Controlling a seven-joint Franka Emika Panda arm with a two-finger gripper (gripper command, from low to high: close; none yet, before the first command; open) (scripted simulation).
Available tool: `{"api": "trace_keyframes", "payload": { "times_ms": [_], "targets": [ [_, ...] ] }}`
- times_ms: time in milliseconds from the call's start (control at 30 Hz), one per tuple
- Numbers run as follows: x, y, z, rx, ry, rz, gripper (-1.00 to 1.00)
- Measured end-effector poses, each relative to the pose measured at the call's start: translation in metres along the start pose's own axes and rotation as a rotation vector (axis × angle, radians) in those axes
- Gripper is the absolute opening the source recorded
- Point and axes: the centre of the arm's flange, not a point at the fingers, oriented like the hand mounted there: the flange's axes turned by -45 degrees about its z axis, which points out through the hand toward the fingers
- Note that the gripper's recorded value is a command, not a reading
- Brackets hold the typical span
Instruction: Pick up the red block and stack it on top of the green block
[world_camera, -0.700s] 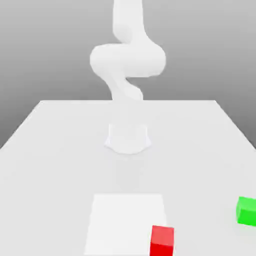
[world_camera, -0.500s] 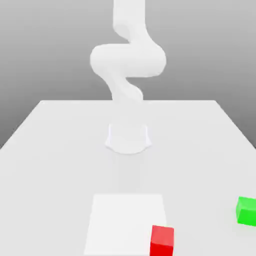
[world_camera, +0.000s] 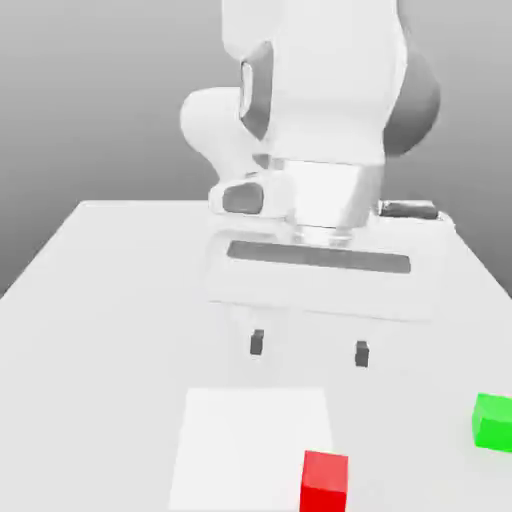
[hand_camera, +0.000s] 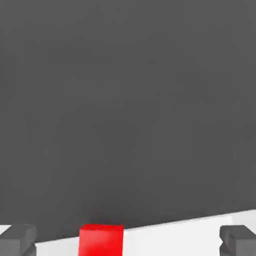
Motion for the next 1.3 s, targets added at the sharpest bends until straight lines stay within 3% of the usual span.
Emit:
{"api": "trace_keyframes", "payload": {
  "times_ms": [167,300,333,567,733,1000,1167,1200,1300],
  "targets": [
    [-0.029,-0.014,0.083,0.017,-0.131,0.026,0.0],
    [-0.04,-0.017,0.138,0.021,-0.151,0.031,0.0],
    [-0.043,-0.017,0.149,0.021,-0.152,0.03,-1.0],
    [-0.043,-0.017,0.151,0.021,-0.151,0.031,-1.0],
    [-0.037,-0.025,0.096,0.022,-0.152,0.026,-1.0],
    [-0.141,-0.208,0.04,0.034,-0.153,-0.099,-1.0],
    [-0.177,-0.24,0.076,0.034,-0.149,-0.123,-1.0],
    [-0.18,-0.241,0.087,0.034,-0.149,-0.125,1.0],
    [-0.18,-0.241,0.087,0.034,-0.149,-0.125,1.0]
  ]
}}
